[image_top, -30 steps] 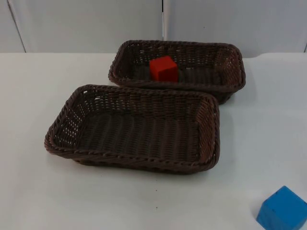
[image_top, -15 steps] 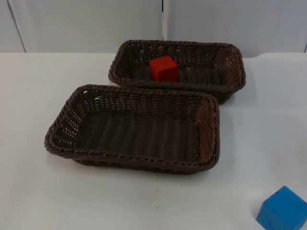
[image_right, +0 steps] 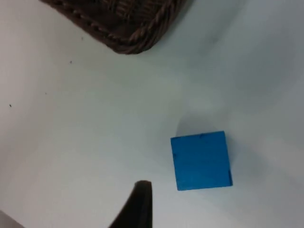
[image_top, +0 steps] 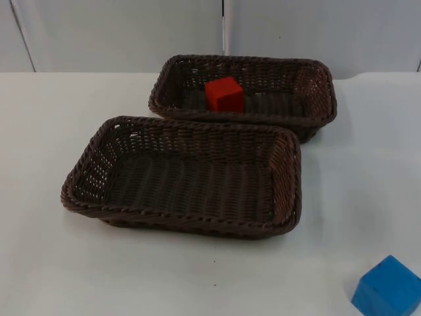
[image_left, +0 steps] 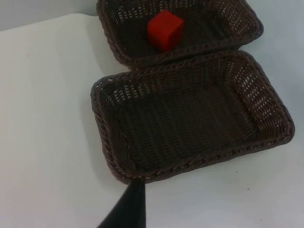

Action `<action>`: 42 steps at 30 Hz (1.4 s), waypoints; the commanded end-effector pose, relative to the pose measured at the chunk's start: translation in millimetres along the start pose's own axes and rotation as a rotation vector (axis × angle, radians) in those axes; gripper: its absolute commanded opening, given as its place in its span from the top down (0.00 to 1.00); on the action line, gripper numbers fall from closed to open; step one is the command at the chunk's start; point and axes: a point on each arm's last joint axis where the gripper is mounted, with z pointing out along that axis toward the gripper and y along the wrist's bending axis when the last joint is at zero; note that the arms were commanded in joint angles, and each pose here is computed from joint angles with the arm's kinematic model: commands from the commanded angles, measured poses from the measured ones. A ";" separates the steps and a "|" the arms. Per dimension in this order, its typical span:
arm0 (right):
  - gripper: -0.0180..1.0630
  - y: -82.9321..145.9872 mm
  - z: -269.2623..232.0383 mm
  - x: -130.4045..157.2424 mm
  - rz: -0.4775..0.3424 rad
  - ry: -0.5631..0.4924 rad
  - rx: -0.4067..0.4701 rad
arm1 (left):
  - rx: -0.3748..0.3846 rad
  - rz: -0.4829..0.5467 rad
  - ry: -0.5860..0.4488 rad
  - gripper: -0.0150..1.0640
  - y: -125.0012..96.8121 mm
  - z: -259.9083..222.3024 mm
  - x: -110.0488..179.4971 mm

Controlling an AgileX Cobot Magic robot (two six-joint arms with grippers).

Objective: Pick up one cube with the left hand and place it into the upper basket. Pick up one cube with the right hand and place it into the lower basket.

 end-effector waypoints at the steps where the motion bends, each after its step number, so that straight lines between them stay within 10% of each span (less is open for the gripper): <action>1: 0.17 4.5 4.2 -3.8 -0.028 -0.003 0.014 | -0.005 0.003 -0.010 0.04 0.1 -1.8 0.5; 12: 0.17 35.5 57.4 -7.8 -0.176 0.088 0.084 | -0.005 0.003 -0.012 0.04 0.1 -1.8 0.3; 42: 0.19 22.3 150.7 20.7 -0.215 0.172 0.138 | -0.008 0.005 -0.009 0.04 0.4 -1.3 0.3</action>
